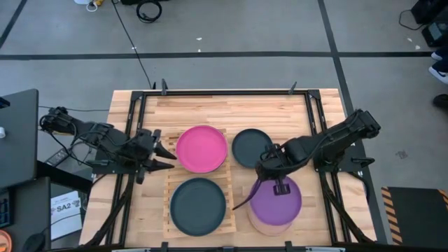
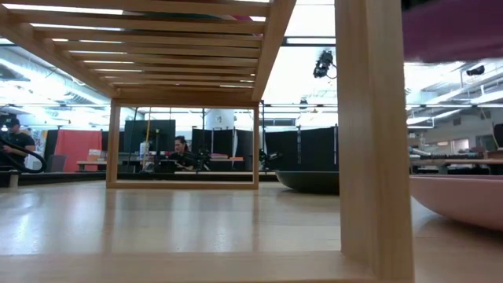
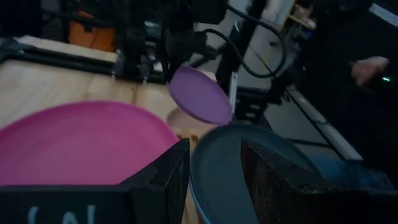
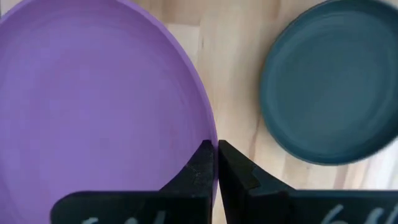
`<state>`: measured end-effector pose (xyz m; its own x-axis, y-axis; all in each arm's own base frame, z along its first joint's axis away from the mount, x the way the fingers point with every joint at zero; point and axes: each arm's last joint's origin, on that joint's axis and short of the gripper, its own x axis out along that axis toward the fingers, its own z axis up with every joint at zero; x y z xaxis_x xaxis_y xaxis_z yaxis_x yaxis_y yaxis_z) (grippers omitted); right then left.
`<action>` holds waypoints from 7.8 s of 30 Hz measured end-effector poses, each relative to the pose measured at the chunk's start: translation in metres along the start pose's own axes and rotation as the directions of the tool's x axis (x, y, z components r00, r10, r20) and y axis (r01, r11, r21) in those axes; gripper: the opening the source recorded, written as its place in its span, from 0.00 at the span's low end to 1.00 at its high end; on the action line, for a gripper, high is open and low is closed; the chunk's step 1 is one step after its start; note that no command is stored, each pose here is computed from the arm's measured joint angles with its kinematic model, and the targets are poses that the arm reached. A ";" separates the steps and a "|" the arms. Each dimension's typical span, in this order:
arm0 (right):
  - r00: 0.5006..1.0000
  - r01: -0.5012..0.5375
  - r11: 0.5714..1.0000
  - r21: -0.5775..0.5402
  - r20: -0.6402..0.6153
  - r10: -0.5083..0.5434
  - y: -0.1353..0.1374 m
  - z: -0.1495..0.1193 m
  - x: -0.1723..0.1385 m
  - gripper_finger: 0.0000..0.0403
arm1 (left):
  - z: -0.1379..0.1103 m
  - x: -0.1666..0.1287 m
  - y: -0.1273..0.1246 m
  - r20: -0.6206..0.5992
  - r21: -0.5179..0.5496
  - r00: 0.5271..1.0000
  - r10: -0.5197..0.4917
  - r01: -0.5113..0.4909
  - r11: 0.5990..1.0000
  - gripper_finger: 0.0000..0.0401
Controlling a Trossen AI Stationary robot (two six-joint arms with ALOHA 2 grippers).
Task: Place and stack plates onto a shelf
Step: Stack the violet plate on top of the black plate on the shelf
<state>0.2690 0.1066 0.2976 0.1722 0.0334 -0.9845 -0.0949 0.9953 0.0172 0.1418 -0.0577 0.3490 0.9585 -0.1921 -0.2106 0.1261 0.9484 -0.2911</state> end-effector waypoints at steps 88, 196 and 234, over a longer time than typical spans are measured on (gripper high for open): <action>0.500 0.215 0.743 0.634 0.582 -0.642 -0.128 0.070 -0.158 0.12 | 0.047 0.050 0.079 0.417 -0.257 0.525 0.742 -0.715 0.650 0.09; 0.814 0.150 0.958 0.244 0.519 -0.260 -0.101 -0.069 0.025 0.44 | -0.001 0.090 -0.083 -0.193 -0.631 0.981 -0.006 -0.119 0.766 0.04; 0.807 0.148 0.958 0.246 0.530 -0.261 -0.102 -0.068 0.025 0.44 | -0.014 0.093 -0.061 -0.511 -0.399 0.815 0.273 -0.506 0.765 0.05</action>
<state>0.2161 0.0002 0.2598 0.6834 -0.1846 -0.7063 0.1755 0.9807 -0.0866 0.2196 -0.1367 0.3336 0.6851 -0.0263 -0.7280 -0.4908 0.7218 -0.4880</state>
